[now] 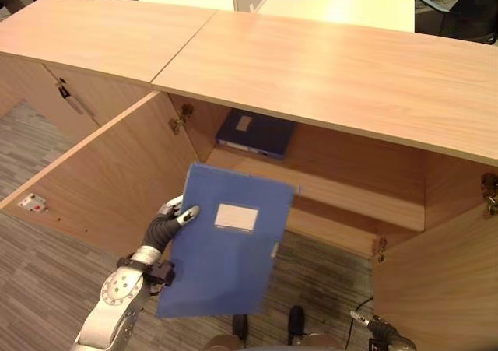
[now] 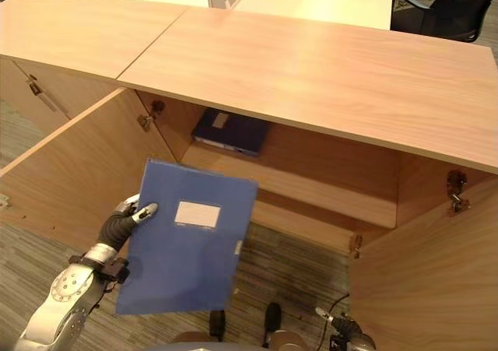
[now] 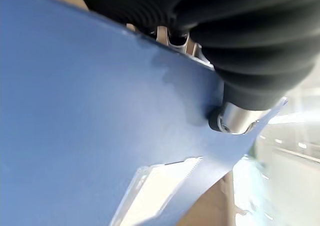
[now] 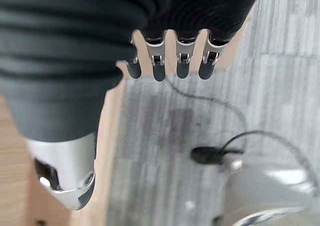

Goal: Put the empty folder in the office cabinet

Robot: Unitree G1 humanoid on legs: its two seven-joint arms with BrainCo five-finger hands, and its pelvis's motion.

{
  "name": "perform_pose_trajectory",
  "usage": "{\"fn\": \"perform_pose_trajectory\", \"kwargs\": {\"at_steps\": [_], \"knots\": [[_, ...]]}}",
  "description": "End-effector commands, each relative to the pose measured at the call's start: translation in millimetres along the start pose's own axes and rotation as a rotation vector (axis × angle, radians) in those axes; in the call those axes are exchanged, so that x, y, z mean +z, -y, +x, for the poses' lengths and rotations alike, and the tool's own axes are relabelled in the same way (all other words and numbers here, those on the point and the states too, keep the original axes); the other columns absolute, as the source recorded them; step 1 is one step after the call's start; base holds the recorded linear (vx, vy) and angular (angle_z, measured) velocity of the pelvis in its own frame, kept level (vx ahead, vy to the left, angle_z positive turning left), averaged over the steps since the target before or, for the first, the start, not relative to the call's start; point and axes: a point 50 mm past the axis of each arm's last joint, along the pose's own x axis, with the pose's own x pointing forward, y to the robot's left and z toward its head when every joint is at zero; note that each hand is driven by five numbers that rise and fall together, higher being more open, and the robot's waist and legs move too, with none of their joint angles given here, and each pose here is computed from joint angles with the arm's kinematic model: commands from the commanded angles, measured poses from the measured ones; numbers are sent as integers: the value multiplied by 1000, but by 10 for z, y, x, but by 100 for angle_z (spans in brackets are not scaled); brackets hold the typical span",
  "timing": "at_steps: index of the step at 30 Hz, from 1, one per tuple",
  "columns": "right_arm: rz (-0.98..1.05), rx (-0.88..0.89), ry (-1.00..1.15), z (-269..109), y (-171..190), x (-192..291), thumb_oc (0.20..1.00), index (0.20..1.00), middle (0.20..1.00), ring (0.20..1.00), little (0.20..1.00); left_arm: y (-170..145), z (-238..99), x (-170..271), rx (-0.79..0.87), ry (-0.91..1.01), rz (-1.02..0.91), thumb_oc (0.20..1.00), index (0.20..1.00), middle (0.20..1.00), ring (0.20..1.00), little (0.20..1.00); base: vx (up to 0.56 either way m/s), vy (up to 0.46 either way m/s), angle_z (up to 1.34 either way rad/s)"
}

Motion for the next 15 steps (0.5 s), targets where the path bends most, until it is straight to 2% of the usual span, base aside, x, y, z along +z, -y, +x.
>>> {"fn": "perform_pose_trajectory", "kwargs": {"at_steps": [1,2,4,8,15], "knots": [[67,62,174,-34,-17,326,1000,1000,1000,1000,1000,-92,-50,112,56,75,103,200,200,200,200,200,-3,31,-21],[67,62,173,-38,-14,321,1000,1000,1000,1000,1000,-91,-52,109,56,74,103,200,200,200,200,200,3,45,-17],[35,163,343,-181,-46,636,1000,1000,1000,1000,1000,-166,-97,10,101,27,159,200,200,200,200,200,15,45,-13],[-31,254,477,-343,-111,907,1000,1000,1000,1000,1000,-183,-60,-38,127,11,200,200,200,200,200,200,9,24,-14],[-104,386,462,-326,-471,914,1000,1000,1000,1000,1000,-3,179,104,77,92,208,200,200,200,200,200,0,4,-1]]}}
